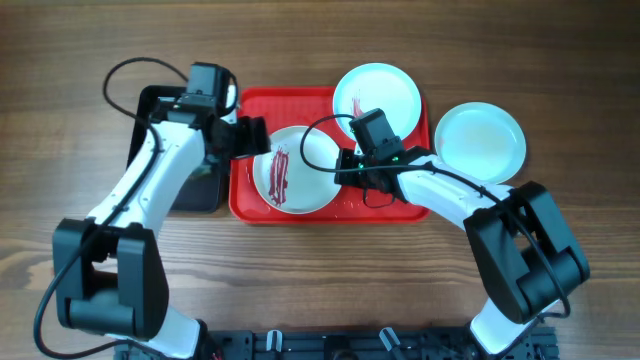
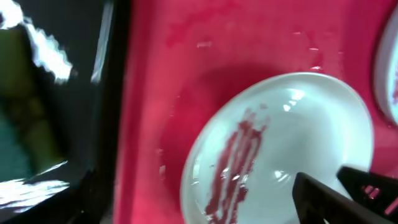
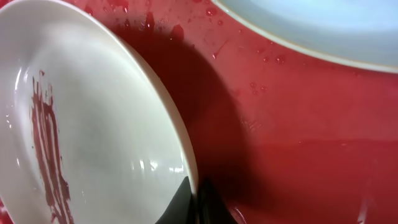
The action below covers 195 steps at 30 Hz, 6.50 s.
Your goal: Clean dirty plates on tray and stack at the side
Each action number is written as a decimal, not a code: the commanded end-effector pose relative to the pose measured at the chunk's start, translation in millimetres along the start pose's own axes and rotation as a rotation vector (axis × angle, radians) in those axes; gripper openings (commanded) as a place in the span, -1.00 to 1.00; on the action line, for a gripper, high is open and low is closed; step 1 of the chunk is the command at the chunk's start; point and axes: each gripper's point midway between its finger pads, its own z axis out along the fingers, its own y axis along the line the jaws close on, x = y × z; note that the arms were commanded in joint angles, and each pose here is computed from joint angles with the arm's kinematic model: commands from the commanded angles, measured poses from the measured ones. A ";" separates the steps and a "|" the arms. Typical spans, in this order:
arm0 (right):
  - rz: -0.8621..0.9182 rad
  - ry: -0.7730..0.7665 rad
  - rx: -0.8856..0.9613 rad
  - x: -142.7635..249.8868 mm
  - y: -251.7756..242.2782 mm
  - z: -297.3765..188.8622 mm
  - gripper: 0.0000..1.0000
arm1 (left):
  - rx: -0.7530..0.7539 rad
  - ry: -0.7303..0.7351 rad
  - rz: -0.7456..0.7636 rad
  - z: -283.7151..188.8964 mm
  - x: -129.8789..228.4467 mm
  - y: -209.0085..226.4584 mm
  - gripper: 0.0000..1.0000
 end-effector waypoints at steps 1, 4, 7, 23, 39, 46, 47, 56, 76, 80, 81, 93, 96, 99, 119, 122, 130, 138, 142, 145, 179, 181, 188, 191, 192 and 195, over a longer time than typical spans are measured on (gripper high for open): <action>-0.017 0.021 -0.027 2.4 5.0 4.5 -0.92 | -0.043 -0.074 -0.076 -27.7 -30.9 33.8 0.88; -0.018 0.026 -0.032 3.1 6.0 4.4 -0.92 | -0.066 -0.090 -0.142 -32.3 -38.6 60.4 0.80; -0.019 0.023 -0.034 2.6 6.4 4.4 -0.91 | -0.084 -0.079 -0.167 -27.9 -40.3 80.0 0.66; -0.025 0.026 -0.036 3.1 6.7 4.4 -0.91 | -0.169 -0.028 -0.057 22.2 -45.6 109.6 0.39; -0.025 0.026 -0.036 3.2 6.6 4.4 -0.91 | -0.229 0.012 -0.062 42.0 -40.4 124.2 0.27; -0.025 0.026 -0.035 3.1 6.6 4.4 -0.91 | -0.224 -0.024 -0.059 21.8 -53.8 118.3 0.47; -0.025 0.026 -0.035 3.1 6.5 4.4 -0.92 | -0.227 -0.023 -0.061 21.7 -53.6 119.3 0.47; -0.026 0.026 -0.035 3.2 6.4 4.4 -0.91 | -0.230 0.023 -0.064 33.8 -44.3 121.8 0.25; -0.025 0.026 -0.035 3.1 6.5 4.4 -0.91 | -0.214 0.049 -0.069 43.1 -39.8 120.2 -0.25; -0.025 0.026 -0.035 3.1 6.5 4.4 -0.91 | -0.206 0.052 -0.068 43.4 -39.2 118.5 -0.17; -0.025 0.026 -0.035 3.1 6.5 4.4 -0.91 | -0.197 0.053 -0.069 43.8 -38.9 116.9 -0.13; -0.026 0.026 -0.035 3.1 6.5 4.4 -0.91 | -0.167 0.057 -0.059 46.2 -37.8 108.1 -0.02; -0.026 0.027 -0.035 3.3 6.4 4.4 -0.92 | -0.167 0.055 -0.058 50.7 -34.8 109.5 -0.03; -0.027 0.027 -0.035 3.4 6.3 4.4 -0.91 | -0.168 0.053 -0.058 56.5 -30.2 111.6 -0.13; -0.032 0.029 -0.034 3.8 6.1 4.4 -0.92 | -0.172 0.109 -0.009 56.0 -16.9 113.4 0.02; -0.032 0.029 -0.034 3.8 6.1 4.4 -0.91 | -0.174 0.110 0.010 55.9 -17.1 113.8 -0.05; -0.032 0.027 -0.035 3.4 6.4 4.4 -0.91 | -0.174 0.111 0.016 55.9 -17.0 113.7 -0.92; -0.033 0.028 -0.040 3.4 7.5 4.4 -0.91 | -0.151 0.006 -0.001 16.1 -47.2 99.2 -0.92; -0.033 0.031 -0.047 3.8 8.6 4.3 -0.91 | -0.122 -0.085 0.006 -19.5 -66.6 85.9 -0.92; -0.033 0.031 -0.047 3.8 8.6 4.3 -0.91 | -0.116 -0.113 0.011 -32.4 -68.9 82.4 -0.92; -0.026 0.041 -0.075 5.2 13.8 3.9 -0.91 | 0.092 0.065 0.122 29.7 3.6 -26.9 -0.92; -0.028 0.038 -0.077 4.4 14.3 3.9 -0.91 | 0.091 0.094 0.150 40.8 16.8 -33.4 -0.92; -0.030 0.034 -0.080 3.4 15.1 3.9 -0.91 | 0.047 0.143 0.191 67.4 52.1 -41.4 -0.92; -0.028 0.034 -0.081 3.4 15.2 3.9 -0.91 | 0.001 0.178 0.172 80.0 66.5 -29.5 -0.92; -0.026 0.035 -0.080 3.5 15.2 3.9 -0.91 | -0.009 0.199 0.166 83.6 73.4 -25.3 -0.92; -0.018 0.049 -0.099 5.7 18.3 3.5 -0.91 | -0.038 0.257 0.136 92.8 94.4 -11.5 -0.92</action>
